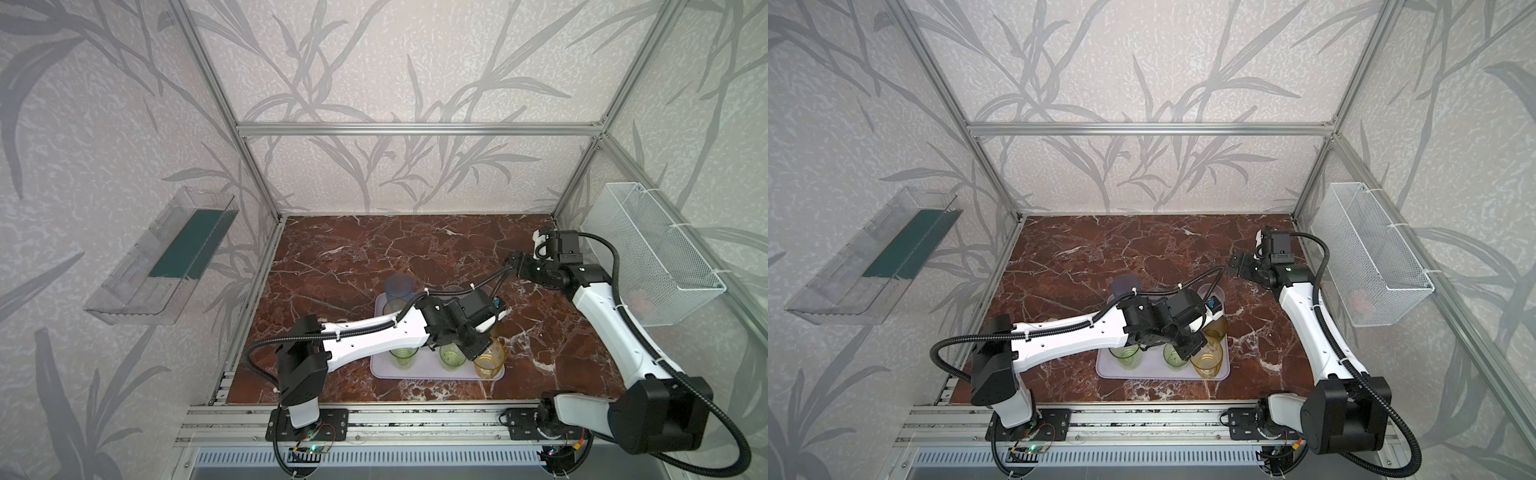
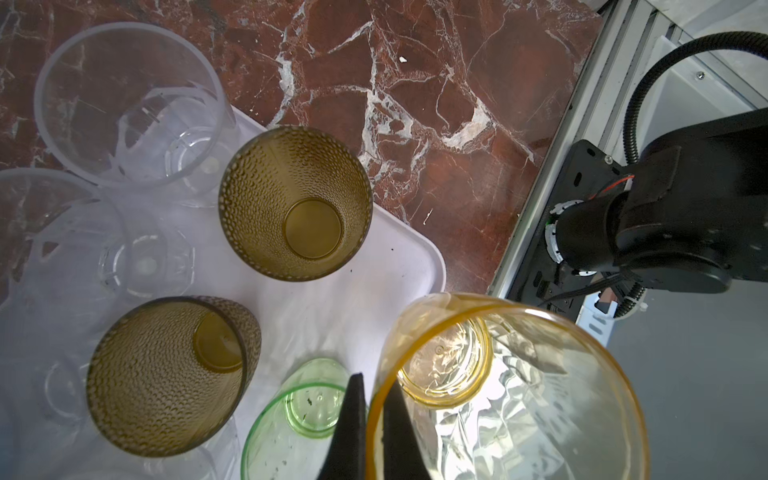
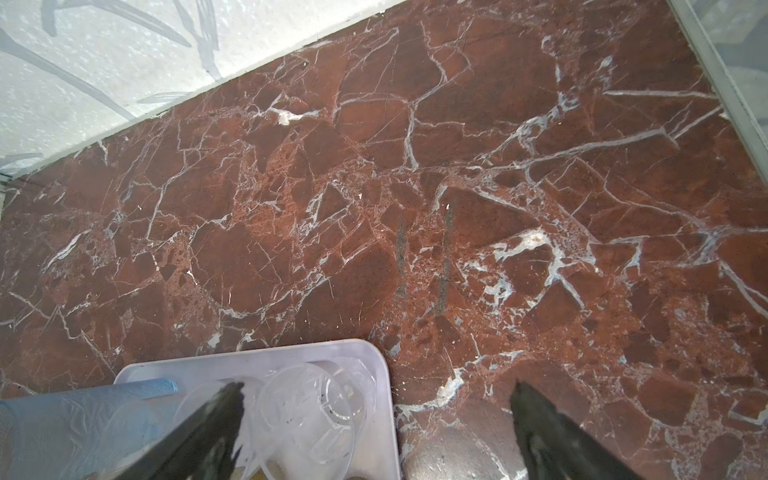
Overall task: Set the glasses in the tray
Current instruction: 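Carry the amber glass with the left gripper over the tray's near corner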
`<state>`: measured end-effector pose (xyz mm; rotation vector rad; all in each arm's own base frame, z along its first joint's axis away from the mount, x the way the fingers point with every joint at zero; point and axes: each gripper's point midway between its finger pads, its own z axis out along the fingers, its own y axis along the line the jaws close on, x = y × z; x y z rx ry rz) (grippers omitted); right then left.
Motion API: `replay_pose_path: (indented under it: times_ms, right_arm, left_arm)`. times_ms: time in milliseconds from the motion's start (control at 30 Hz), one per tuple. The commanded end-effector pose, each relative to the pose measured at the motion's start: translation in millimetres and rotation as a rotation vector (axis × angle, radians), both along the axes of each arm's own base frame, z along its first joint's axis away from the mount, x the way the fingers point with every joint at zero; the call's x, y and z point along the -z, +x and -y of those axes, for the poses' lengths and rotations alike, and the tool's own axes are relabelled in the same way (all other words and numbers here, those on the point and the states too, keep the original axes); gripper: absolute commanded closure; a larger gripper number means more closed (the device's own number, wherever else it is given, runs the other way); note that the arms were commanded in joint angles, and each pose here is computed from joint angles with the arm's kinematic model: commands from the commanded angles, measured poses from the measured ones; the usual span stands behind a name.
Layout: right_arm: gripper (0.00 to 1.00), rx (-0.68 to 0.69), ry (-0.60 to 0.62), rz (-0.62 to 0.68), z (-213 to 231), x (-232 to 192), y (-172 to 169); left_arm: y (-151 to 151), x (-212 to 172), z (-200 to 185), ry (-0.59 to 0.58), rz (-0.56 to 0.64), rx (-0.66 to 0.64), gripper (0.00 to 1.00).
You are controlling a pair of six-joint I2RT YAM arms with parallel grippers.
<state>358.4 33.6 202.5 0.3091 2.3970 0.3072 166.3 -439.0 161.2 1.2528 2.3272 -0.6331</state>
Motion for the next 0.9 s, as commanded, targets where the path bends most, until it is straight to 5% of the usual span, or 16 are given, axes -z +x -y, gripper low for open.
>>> replay_pose_path:
  times_ms: [0,867]
  right_arm:
    - [0.01,-0.008,0.01,0.006,-1,-3,-6]
    - [0.01,-0.014,0.012,0.018,-1,-5,-8]
  left_arm:
    - [11,-8,14,-0.045,0.049,-0.017,1.0]
    - [24,53,25,0.086,0.029,-0.06,1.0]
